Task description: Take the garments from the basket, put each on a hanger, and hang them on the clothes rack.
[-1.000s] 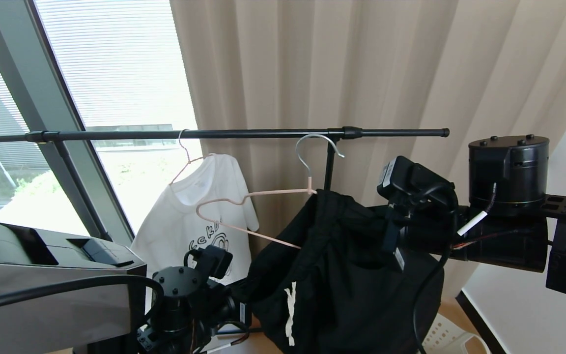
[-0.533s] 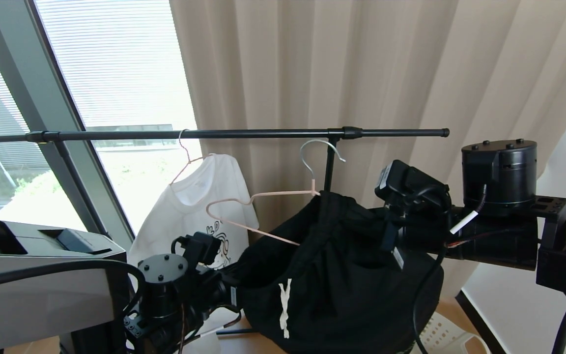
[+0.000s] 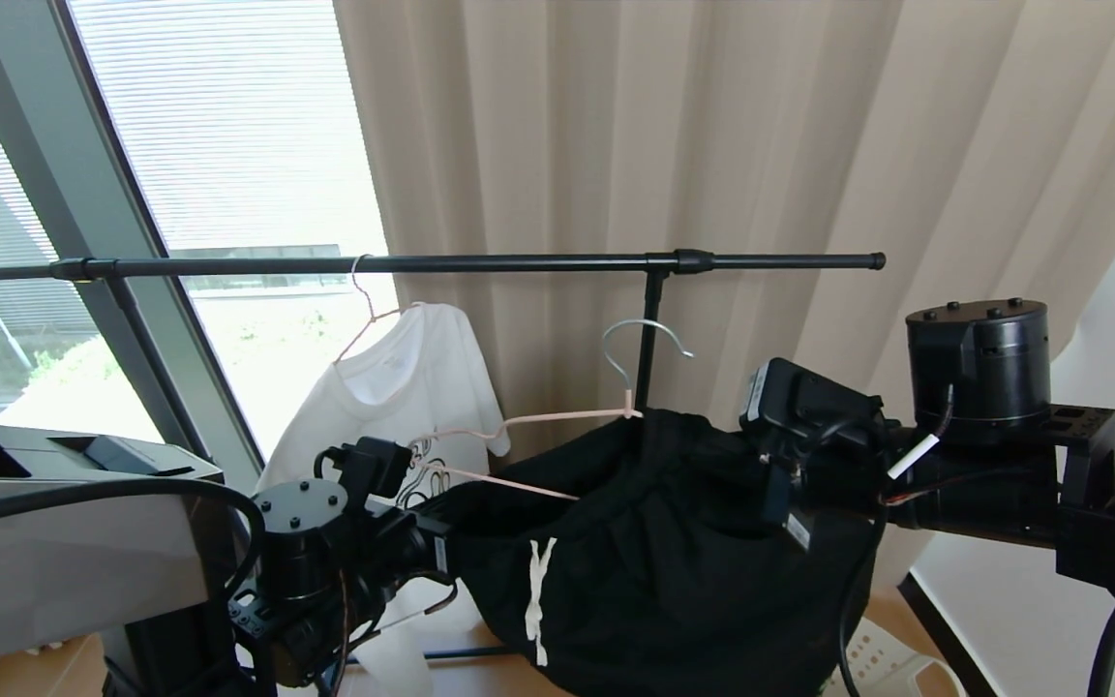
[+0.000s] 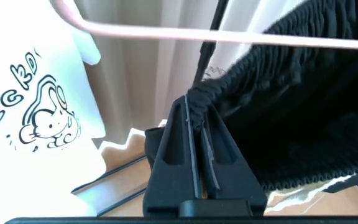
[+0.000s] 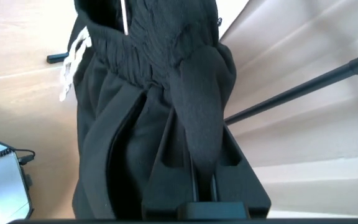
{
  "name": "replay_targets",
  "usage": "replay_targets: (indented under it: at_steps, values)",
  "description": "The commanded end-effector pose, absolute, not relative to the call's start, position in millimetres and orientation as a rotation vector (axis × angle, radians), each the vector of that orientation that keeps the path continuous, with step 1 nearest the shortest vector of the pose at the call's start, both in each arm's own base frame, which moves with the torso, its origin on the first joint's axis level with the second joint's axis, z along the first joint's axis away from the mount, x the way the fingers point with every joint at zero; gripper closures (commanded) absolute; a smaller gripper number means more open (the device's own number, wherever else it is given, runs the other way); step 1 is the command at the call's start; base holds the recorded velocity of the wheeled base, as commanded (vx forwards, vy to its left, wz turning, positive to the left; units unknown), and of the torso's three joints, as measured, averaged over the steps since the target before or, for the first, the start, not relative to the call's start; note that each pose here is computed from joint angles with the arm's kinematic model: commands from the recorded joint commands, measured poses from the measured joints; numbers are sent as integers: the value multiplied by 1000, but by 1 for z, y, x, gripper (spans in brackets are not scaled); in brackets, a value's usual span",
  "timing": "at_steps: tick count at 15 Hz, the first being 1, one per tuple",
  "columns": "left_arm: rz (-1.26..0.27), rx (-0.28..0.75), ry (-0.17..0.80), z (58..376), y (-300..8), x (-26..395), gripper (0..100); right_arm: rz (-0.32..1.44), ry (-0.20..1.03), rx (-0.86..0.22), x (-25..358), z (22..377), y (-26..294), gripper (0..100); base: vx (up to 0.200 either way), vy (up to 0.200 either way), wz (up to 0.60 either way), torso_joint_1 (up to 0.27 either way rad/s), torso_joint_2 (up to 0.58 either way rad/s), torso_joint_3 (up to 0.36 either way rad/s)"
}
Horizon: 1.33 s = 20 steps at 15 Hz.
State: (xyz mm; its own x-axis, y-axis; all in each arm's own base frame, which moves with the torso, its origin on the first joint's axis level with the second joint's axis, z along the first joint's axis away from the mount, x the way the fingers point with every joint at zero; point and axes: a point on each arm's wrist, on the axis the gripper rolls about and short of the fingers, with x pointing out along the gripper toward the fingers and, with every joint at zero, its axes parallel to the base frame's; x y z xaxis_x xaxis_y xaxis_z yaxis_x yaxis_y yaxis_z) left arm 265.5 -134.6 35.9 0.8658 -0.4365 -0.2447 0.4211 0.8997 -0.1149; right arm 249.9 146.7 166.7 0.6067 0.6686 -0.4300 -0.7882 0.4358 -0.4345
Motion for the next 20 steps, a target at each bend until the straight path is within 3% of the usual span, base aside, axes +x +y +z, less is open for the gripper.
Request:
replay_targets:
  at_steps: [1,20]
  values:
    - [-429,-59,257,37,-130,270,100,910,217,-654,250,163,144,100,0,0,0,0,0,0]
    - [-335,-83,135,67,-102,285,100,857,225,-715,260,159,126,100,0,0,0,0,0,0]
